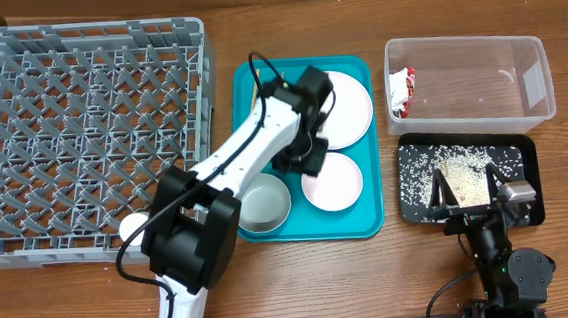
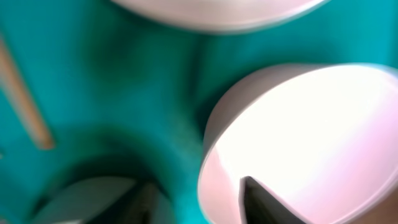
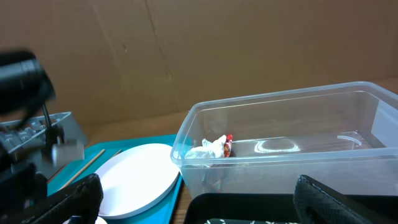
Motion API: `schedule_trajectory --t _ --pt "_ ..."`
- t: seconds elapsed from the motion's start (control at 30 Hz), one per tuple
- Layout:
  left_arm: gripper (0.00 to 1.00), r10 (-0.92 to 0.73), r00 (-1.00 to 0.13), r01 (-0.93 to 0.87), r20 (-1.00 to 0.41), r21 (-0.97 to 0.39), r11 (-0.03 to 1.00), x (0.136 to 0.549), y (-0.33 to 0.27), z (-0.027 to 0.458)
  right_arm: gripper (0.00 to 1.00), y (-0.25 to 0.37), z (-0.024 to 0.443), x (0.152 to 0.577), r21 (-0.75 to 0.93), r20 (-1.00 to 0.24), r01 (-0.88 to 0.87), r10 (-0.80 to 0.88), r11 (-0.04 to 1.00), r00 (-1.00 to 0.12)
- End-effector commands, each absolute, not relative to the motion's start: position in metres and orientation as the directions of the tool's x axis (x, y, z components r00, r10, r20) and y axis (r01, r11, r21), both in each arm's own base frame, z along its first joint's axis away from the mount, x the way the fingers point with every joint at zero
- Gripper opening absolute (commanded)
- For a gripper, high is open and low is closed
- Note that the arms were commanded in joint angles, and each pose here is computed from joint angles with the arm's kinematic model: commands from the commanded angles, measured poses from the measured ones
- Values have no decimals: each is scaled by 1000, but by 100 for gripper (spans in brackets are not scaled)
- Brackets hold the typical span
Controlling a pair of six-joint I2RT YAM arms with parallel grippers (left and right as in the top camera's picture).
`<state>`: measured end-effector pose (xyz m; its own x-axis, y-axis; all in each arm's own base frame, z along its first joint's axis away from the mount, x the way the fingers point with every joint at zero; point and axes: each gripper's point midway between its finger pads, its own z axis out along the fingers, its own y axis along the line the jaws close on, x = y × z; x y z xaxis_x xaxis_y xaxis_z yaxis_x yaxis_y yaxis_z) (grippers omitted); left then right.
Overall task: Sort waste into correct bins and load items into the dishwasher
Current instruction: 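Reach the left gripper to the teal tray and grasp a wooden chopstick, then carry the chopstick left and drop it into the grey rack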
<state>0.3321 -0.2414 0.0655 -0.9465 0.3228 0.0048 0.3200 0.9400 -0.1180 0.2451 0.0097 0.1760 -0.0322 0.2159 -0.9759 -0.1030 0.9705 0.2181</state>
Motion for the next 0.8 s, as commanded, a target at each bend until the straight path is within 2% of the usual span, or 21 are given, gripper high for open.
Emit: schedule_trajectory --t 0.0,0.13,0.2,0.33,0.53,0.67,0.77 --pt "67 309 -944 316 -113 -47 948 361 -232 99 100 8 175 245 210 -978 -96 208 973 -22" --pt "68 226 -961 209 -159 116 971 382 -198 98 100 8 175 245 210 -978 -96 208 973 -22" --pt "69 167 -972 147 -163 132 980 389 -184 91 100 8 175 245 210 -978 -96 208 973 -22" --pt "68 120 -981 108 -152 81 991 407 -174 68 100 8 175 245 210 -978 -96 208 973 -22" --pt "63 144 -985 148 -98 -36 988 421 -171 33 100 8 175 245 210 -978 -96 208 973 -22" --pt "54 272 -960 277 -59 -116 954 417 -183 7 100 8 175 245 210 -978 -97 208 973 -22" --pt "49 321 -946 323 -35 -107 940 413 -185 -6 100 8 175 245 210 -978 -96 208 973 -22"
